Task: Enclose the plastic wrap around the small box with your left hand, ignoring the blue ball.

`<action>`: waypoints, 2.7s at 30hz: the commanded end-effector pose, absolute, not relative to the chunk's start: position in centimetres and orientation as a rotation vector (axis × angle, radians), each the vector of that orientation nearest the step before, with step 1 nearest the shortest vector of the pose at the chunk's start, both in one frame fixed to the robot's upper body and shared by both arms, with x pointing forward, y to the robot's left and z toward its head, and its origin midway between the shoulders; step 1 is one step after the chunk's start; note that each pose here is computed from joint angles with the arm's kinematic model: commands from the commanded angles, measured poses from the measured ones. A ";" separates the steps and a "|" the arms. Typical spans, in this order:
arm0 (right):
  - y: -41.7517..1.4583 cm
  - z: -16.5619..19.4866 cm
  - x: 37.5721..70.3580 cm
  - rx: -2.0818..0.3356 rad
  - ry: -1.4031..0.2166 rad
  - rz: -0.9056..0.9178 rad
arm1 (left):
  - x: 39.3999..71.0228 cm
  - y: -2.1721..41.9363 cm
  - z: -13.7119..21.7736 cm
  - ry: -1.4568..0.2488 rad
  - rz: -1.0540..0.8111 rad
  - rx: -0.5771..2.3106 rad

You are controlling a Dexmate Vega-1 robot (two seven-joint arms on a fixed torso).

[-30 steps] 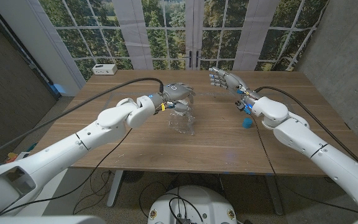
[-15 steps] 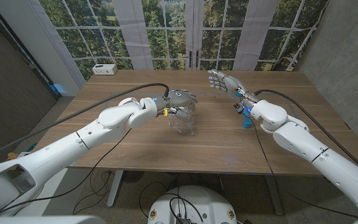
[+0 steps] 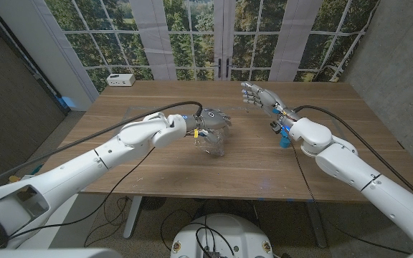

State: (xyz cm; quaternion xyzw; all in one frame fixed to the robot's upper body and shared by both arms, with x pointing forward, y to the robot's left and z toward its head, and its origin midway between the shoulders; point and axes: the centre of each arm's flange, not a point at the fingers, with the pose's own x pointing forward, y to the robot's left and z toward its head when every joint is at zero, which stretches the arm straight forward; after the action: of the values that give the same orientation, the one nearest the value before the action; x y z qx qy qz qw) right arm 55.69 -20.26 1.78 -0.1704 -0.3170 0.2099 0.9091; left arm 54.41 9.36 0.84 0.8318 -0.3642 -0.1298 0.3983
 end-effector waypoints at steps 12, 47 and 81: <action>-20.9 2.1 56.6 -0.344 -0.648 0.429 | 55.4 8.0 -0.3 -0.932 -0.389 2.155; -20.5 3.0 57.3 -0.357 -0.657 0.439 | 55.4 8.5 -2.6 -1.067 -0.313 2.084; -19.7 3.2 57.4 -0.374 -0.645 0.450 | 53.8 13.3 0.9 -1.006 0.286 1.986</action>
State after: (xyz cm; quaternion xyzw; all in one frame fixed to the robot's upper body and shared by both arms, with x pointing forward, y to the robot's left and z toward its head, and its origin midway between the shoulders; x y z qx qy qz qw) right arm 57.36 -19.80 3.19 -0.1792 -0.3149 0.2176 0.9063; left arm 54.13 12.50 0.69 0.8048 -0.3941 0.0315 0.4427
